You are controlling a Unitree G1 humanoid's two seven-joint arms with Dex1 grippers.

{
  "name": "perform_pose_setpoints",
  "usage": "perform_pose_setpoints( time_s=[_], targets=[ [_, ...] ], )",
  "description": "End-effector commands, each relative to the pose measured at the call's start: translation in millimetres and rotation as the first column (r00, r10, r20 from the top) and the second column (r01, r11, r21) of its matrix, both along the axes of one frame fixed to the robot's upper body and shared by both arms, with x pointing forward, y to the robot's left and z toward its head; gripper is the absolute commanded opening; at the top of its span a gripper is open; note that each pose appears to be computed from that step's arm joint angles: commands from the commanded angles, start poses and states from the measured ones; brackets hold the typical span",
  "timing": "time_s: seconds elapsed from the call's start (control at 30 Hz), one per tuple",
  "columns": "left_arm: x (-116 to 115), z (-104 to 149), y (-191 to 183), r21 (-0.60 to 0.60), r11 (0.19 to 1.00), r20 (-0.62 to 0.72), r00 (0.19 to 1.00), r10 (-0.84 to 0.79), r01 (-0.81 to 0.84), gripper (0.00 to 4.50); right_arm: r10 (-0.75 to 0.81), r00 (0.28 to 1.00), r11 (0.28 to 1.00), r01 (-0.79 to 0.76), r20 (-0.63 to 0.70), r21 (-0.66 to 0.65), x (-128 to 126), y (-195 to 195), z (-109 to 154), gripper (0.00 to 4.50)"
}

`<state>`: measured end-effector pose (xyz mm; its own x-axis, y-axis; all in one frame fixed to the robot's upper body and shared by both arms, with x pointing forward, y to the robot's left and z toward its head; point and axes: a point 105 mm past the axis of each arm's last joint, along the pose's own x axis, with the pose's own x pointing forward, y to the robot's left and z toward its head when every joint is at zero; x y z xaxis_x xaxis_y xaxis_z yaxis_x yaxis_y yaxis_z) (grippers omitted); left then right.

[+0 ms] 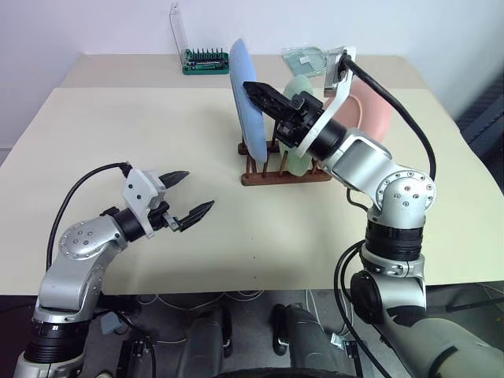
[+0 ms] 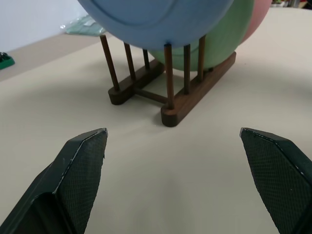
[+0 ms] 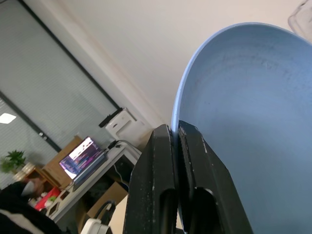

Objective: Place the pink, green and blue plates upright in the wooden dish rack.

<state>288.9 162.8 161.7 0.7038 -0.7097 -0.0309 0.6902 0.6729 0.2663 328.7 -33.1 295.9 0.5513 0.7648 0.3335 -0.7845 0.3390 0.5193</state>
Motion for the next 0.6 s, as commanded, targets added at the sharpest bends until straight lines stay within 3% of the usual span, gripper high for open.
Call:
perform_pose_setpoints(
  time_s=[0.03, 0.57, 0.6],
  targets=[
    [-3, 10, -5, -0.006, 1.000, 0.047, 0.999, -0.016, 0.017, 4.48, -0.012, 0.998, 0.998, 0.009, 0.056, 0.054, -3, -2, 22, 0.00],
    [-3, 11, -8, -0.015, 1.000, 0.056, 0.998, -0.015, 0.016, 4.48, -0.050, 0.994, 0.993, 0.060, -0.102, 0.099, 15, -7, 9, 0.00],
    [-3, 11, -8, -0.015, 1.000, 0.056, 0.998, -0.015, 0.016, 4.50, -0.050, 0.993, 0.993, 0.060, -0.103, 0.099, 15, -7, 9, 0.30]
  ],
)
